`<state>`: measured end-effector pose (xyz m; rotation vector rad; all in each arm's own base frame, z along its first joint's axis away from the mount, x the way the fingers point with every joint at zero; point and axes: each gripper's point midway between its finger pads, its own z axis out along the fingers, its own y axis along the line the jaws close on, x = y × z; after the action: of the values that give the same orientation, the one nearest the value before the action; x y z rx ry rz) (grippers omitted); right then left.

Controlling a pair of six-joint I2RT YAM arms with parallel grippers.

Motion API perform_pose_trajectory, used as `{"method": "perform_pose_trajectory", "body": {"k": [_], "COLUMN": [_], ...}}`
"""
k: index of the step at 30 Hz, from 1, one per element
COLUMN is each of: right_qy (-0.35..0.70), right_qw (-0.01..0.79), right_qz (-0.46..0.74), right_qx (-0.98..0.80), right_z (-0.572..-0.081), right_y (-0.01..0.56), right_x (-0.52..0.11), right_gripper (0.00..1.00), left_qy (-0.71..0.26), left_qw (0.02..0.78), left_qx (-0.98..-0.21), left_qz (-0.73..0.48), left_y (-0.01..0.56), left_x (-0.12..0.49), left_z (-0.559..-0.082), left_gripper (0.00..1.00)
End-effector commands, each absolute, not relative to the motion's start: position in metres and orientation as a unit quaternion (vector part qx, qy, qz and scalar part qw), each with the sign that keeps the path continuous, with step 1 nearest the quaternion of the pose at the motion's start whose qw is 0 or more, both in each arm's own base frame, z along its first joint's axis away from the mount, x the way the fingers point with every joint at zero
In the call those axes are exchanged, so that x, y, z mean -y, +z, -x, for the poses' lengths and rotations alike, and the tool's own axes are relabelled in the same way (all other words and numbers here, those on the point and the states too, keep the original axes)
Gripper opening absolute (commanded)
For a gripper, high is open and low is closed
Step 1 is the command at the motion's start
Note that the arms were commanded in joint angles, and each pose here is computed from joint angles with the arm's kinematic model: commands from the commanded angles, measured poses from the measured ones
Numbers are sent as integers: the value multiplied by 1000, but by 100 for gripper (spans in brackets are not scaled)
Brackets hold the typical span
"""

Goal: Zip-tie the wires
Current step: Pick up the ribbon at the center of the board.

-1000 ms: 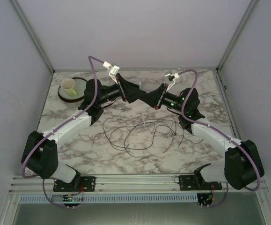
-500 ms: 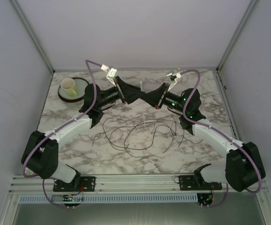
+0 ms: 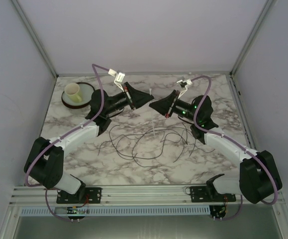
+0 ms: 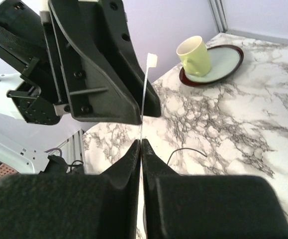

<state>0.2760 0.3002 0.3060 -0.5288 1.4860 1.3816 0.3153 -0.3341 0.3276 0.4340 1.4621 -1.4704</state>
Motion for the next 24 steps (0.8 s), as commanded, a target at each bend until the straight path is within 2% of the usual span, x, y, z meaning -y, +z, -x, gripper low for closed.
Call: {"method": "perform_pose_trajectory", "body": {"k": [1,5,13,16,18,20,24], "right_qy": [567,552,519,497,471,435,367], "right_qw": [515,529,554,563,570,592,645], "right_qz": [214,206,203,208,212,216,214], "right_qx": [-606,-611,-618,-627,-638,-643,-635], "right_z": [-278,-281,-285,-286,-287,-290,-288], "right_y": [312,312,315,313,311,311,320], "right_x": [-296,-292,-283,-278,-271,-261,-234], "right_gripper": [0,0,0,21,41,57,84], "left_qy": [-606,-601,-594,-590,-588,-586,-556], "left_qw": [518,523,529,528,526,523,521], "left_qx": [-573,-575,-581,-589,-593,-598,-623], "left_qz": [-191,-187,-172,-162,-159,-161,-176], "left_y": [344,343,347,345,345,346,338], "left_x": [334,333,332,332,333,334,335], "left_z": [-315,-316,-325,-330,-333,-336,-349], "left_gripper": [15,0,0,0,0,0,0]}}
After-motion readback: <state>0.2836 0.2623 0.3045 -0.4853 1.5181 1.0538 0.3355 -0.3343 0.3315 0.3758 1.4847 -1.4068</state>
